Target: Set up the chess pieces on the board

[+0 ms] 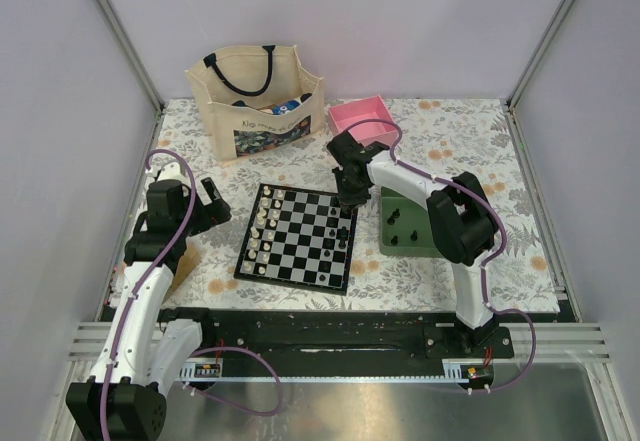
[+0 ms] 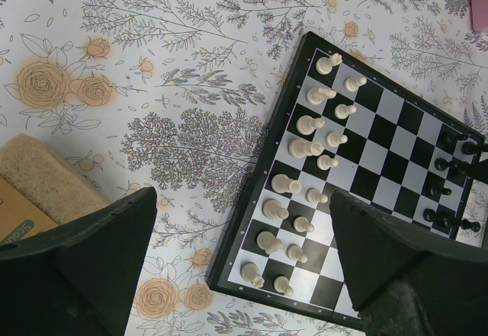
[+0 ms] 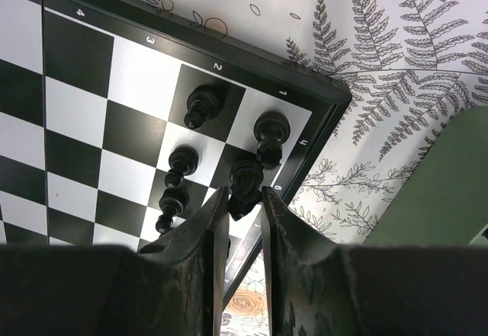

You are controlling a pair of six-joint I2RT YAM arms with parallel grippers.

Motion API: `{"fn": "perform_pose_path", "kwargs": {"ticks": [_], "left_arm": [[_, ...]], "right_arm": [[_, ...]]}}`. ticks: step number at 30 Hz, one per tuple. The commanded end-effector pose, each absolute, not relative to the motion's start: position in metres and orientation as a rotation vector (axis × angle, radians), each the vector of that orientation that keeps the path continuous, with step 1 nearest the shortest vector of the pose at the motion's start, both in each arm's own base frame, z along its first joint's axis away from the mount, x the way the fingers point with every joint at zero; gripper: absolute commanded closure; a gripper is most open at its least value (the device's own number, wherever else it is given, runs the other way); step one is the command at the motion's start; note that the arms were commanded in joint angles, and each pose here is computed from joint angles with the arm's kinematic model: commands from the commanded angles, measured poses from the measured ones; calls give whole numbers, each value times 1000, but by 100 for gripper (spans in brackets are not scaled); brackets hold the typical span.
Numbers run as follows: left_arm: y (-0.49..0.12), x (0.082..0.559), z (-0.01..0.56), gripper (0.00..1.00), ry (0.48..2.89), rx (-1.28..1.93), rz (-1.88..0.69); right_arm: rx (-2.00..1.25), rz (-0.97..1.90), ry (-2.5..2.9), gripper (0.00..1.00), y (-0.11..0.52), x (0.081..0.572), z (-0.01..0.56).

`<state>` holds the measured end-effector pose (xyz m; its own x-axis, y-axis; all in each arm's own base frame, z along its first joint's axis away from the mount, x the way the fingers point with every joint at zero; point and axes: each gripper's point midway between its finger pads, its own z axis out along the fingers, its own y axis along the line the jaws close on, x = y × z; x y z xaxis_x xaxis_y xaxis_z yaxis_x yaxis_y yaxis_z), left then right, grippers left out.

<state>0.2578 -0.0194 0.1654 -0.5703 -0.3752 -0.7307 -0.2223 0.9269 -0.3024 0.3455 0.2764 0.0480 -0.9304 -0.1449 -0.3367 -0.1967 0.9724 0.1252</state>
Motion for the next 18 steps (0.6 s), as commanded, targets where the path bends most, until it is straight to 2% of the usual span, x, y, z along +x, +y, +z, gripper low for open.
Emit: {"fn": "perform_pose_path", "kwargs": {"ticks": [1, 18], "left_arm": [[-18, 265, 180, 1, 2142, -417, -222], [-19, 265, 180, 1, 2142, -417, -226]], "right_arm": [[-287, 233, 2769, 72, 284, 349, 56], [-299, 227, 2794, 72, 282, 345, 49]]}}
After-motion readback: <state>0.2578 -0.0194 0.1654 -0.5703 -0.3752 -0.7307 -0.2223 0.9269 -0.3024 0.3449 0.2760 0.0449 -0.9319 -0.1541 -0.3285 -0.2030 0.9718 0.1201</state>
